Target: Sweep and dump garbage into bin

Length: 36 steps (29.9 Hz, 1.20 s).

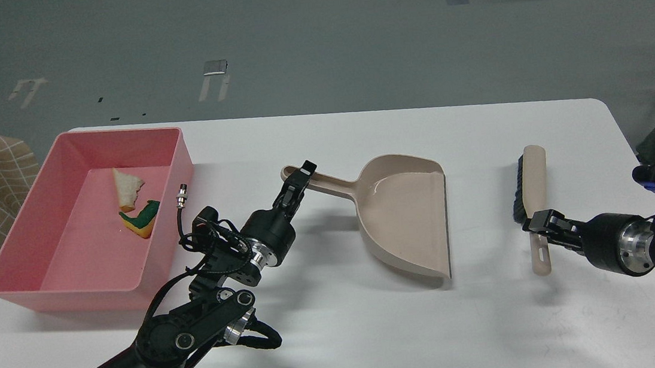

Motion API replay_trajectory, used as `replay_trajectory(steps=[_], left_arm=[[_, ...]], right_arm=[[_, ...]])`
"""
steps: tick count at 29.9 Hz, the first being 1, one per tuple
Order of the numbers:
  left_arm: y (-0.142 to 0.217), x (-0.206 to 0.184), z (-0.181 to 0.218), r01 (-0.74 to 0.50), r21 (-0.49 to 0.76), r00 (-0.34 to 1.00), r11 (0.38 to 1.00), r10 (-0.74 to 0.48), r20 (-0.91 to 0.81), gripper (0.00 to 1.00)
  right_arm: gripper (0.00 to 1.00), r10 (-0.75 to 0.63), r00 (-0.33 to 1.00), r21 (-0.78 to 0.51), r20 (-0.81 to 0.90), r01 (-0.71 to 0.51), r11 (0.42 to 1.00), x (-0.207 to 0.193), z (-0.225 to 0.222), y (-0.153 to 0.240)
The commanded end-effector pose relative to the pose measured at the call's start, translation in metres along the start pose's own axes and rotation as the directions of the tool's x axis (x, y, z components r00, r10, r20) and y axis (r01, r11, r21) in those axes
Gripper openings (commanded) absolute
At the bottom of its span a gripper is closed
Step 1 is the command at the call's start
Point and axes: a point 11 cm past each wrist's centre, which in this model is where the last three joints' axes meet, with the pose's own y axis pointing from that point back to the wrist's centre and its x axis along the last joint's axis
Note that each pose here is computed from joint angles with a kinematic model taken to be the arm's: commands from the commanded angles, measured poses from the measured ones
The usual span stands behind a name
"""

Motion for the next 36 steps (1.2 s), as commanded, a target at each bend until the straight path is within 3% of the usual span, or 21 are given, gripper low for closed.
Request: replay_trajectory(steps=[1,2,3,4,8,16,30,36], left_arm=[[0.001,0.000,-0.003,-0.009,0.012,1.000,1.000,0.009,0.000,0.36],[0.001,-0.001,-0.003,-0.010,0.016,1.000,1.000,0.010,-0.004,0.72],[0.000,-0.003,-0.002,-0.009,0.011,1.000,1.000,0.009,-0.007,0.93],[-0.001,-0.008,0.002,-0.002,-0.001,1.000,1.000,0.001,-0.015,0.99],[-0.002,-0.008,0.005,0.002,-0.016,1.000,1.000,-0.002,-0.001,0.99],[0.006,-0.010,0.007,0.068,-0.103,0.969,0.992,-0.041,0.244,0.99],[0.025,0.033,-0.010,0.041,-0.105,0.880,0.994,0.013,0.475,0.99],[0.029,0.046,-0.011,0.032,-0.102,0.868,0.994,0.023,0.496,0.99]], right_arm=[[0.76,0.000,1.000,-0.002,0.006,0.000,1.000,0.000,0.002,0.000],[0.84,0.006,1.000,-0.002,0.008,-0.006,1.000,0.002,0.002,0.001],[0.89,0.009,1.000,0.000,0.007,-0.009,1.000,0.003,0.001,0.001],[0.94,0.017,1.000,0.004,0.008,-0.017,1.000,0.007,-0.001,0.002],[0.96,0.014,0.998,0.012,0.055,-0.015,1.000,0.011,0.002,0.001],[0.97,0.021,0.997,0.022,0.070,-0.023,0.999,0.016,-0.001,0.002],[0.94,0.037,0.992,0.055,0.117,-0.043,0.998,0.025,-0.005,0.006],[0.94,0.050,0.990,0.052,0.128,-0.057,0.997,0.030,-0.002,0.008]])
